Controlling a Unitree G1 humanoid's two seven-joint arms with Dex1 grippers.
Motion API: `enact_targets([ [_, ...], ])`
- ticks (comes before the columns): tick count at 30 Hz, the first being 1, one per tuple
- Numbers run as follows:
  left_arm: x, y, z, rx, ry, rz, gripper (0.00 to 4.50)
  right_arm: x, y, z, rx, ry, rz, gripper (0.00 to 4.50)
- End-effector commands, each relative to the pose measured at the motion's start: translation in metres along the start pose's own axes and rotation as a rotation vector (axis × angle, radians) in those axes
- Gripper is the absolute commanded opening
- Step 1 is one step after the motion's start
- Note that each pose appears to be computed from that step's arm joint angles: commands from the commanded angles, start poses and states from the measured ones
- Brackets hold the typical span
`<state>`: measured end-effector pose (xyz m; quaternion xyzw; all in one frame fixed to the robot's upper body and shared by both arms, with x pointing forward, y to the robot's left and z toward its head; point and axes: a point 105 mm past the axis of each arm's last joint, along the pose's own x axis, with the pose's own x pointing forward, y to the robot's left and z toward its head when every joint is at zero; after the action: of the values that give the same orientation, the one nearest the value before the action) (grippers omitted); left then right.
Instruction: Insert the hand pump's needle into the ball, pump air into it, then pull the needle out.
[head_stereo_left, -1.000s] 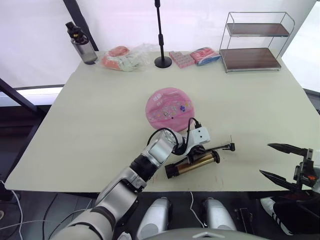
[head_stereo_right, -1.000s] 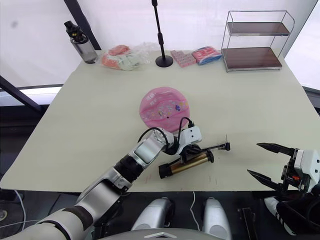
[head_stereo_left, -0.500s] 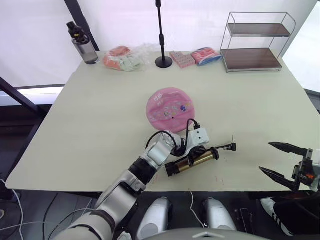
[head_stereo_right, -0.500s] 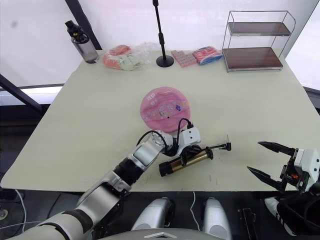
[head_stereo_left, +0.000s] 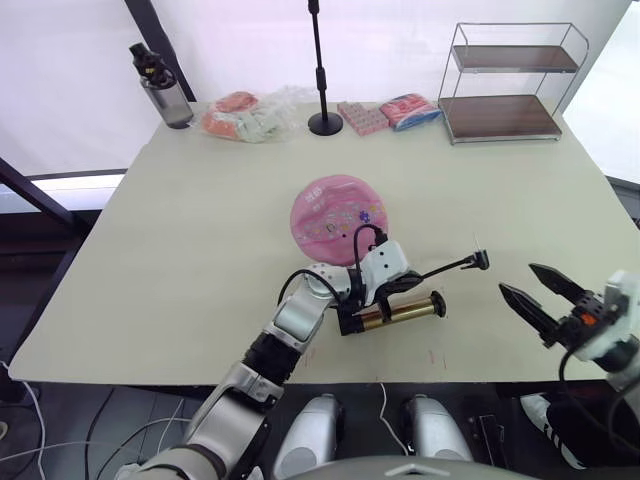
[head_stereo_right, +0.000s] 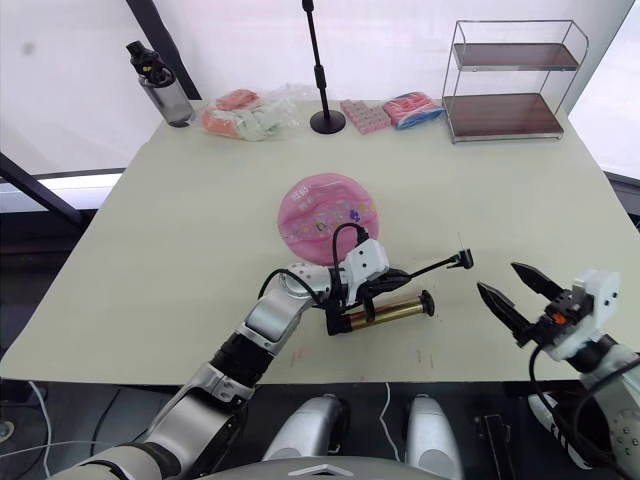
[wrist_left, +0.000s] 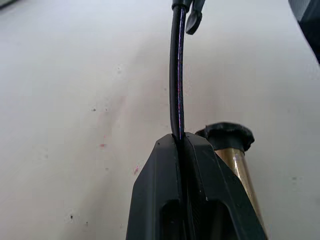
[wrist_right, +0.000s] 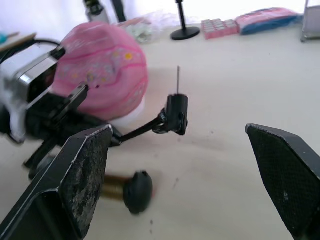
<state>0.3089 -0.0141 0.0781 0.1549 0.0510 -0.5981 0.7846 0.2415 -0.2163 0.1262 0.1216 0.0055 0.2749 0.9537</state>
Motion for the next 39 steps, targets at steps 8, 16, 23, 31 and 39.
enact_targets([
  [8, -0.004, -0.002, 0.017, -0.06, -0.094, -0.015, 0.1, 0.029, 0.018, 0.008, 0.233, 0.04, 0.039, 4.5],
  [16, -0.006, -0.007, 0.017, -0.092, -0.092, -0.051, 0.1, 0.039, 0.021, 0.009, 0.276, 0.052, 0.082, 4.5],
  [23, -0.006, -0.008, 0.016, -0.102, -0.087, -0.052, 0.1, 0.04, 0.023, 0.007, 0.292, 0.056, 0.095, 4.5],
  [31, -0.006, -0.011, 0.012, -0.108, -0.077, -0.06, 0.0, 0.04, 0.02, 0.008, 0.289, 0.04, 0.076, 3.97],
  [39, -0.006, -0.013, 0.01, -0.107, -0.071, -0.066, 0.0, 0.039, 0.018, 0.007, 0.276, 0.05, 0.07, 0.81],
])
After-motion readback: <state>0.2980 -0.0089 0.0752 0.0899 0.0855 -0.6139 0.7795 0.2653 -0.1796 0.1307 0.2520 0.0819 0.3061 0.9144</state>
